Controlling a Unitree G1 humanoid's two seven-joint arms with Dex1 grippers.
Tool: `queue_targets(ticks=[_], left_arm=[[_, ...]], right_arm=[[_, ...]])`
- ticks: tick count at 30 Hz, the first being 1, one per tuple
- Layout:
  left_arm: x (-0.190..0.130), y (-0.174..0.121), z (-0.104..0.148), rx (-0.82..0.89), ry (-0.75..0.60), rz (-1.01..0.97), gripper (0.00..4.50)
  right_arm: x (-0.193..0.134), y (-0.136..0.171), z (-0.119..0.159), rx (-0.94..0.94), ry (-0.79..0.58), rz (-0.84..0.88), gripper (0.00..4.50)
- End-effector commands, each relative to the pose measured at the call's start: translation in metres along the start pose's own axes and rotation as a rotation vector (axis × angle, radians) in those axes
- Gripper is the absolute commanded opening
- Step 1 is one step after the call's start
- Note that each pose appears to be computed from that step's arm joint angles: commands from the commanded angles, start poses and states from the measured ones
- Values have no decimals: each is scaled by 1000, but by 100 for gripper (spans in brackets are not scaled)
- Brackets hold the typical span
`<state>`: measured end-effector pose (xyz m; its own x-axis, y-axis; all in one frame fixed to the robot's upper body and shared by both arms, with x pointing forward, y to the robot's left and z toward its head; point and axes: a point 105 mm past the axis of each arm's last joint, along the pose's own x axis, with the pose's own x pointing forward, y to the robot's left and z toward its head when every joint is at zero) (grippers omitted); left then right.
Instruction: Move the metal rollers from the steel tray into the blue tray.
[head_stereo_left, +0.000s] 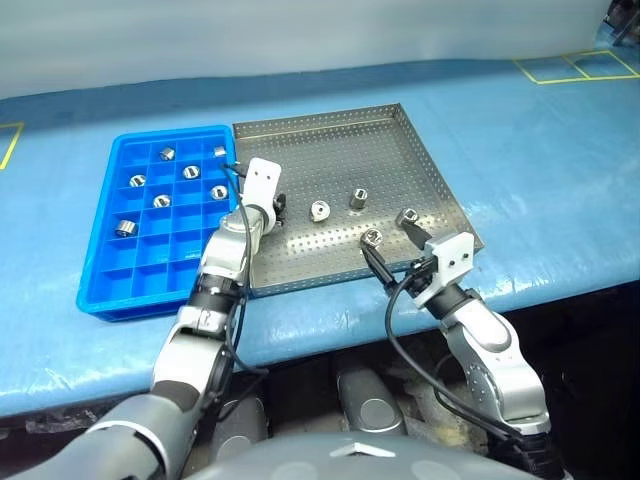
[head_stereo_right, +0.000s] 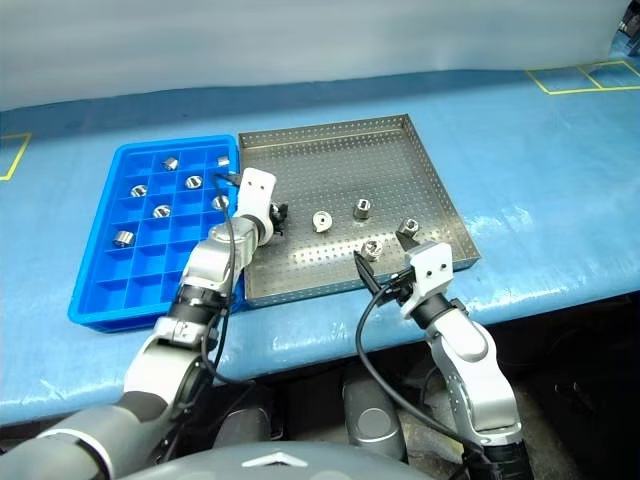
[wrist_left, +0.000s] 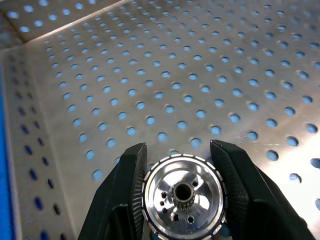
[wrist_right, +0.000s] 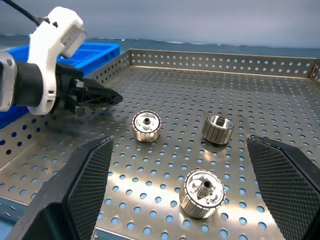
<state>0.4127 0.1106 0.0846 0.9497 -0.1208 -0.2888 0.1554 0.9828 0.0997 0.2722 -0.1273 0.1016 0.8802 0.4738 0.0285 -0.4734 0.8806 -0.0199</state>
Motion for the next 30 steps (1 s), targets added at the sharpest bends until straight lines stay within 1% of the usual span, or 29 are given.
queue_targets(ticks=[1,4,7,11,16,19,23,30], left_arm=[[-25,29,50,-129,-227,166,174],[-40,37,59,-191,-295,239,174],[-69,55,70,-224,-404,429,174],[-100,76,60,-277,-424,639,174],[-123,90,35,-298,-361,790,174],[-132,94,18,-305,-304,835,174],[-134,90,-1,-290,-220,825,174],[-131,78,-24,-281,-113,759,174]], right_arm=[[5,2,8,-15,-37,29,450],[9,3,8,-19,-35,51,450],[18,8,8,-23,-34,99,450],[27,13,8,-27,-32,152,450],[35,18,7,-30,-27,202,450],[38,20,6,-31,-26,224,450],[41,23,6,-32,-28,244,450],[41,23,6,-32,-29,249,450]])
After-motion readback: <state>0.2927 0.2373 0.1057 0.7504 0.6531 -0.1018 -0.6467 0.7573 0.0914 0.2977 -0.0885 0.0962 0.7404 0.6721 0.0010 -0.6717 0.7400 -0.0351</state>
